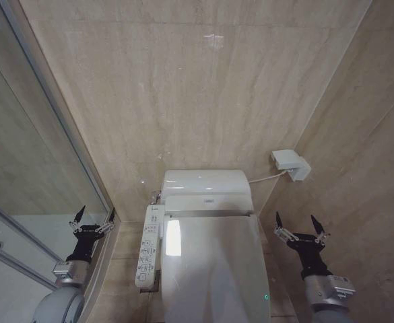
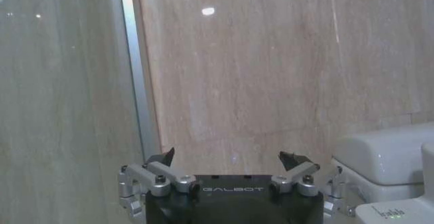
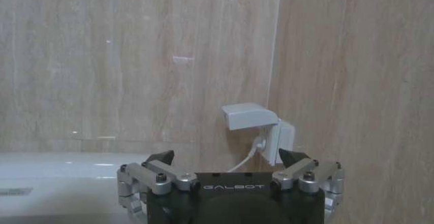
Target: Open the toilet lid, clean the toilet bowl with a toilet brush, close the toilet lid, and flush.
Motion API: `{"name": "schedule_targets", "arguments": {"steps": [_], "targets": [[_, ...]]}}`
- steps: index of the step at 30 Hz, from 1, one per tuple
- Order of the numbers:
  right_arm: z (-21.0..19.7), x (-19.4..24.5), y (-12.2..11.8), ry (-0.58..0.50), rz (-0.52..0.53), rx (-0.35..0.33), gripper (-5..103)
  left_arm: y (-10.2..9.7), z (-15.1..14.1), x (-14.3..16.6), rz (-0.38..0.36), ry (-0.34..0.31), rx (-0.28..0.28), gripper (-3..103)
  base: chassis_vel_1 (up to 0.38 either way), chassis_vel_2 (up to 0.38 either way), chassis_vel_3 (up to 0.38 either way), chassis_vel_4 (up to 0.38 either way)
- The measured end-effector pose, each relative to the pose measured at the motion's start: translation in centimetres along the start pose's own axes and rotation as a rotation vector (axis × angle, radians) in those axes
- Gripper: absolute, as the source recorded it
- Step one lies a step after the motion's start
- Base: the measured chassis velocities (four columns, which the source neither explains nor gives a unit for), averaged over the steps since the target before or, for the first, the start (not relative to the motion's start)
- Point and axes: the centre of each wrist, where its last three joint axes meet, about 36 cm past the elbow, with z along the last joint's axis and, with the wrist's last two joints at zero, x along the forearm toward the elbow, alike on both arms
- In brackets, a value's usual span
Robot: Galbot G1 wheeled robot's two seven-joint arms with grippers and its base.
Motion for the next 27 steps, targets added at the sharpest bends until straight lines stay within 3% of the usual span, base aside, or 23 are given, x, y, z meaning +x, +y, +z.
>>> {"name": "schedule_targets", "arguments": {"steps": [27], "targets": [[0.0, 0.0, 0.0, 0.0, 0.0, 0.0, 100, -0.01, -0.05, 0.09, 0.001, -0.001, 0.0, 100, 0.0, 0.0, 0.0, 0.0]]}}
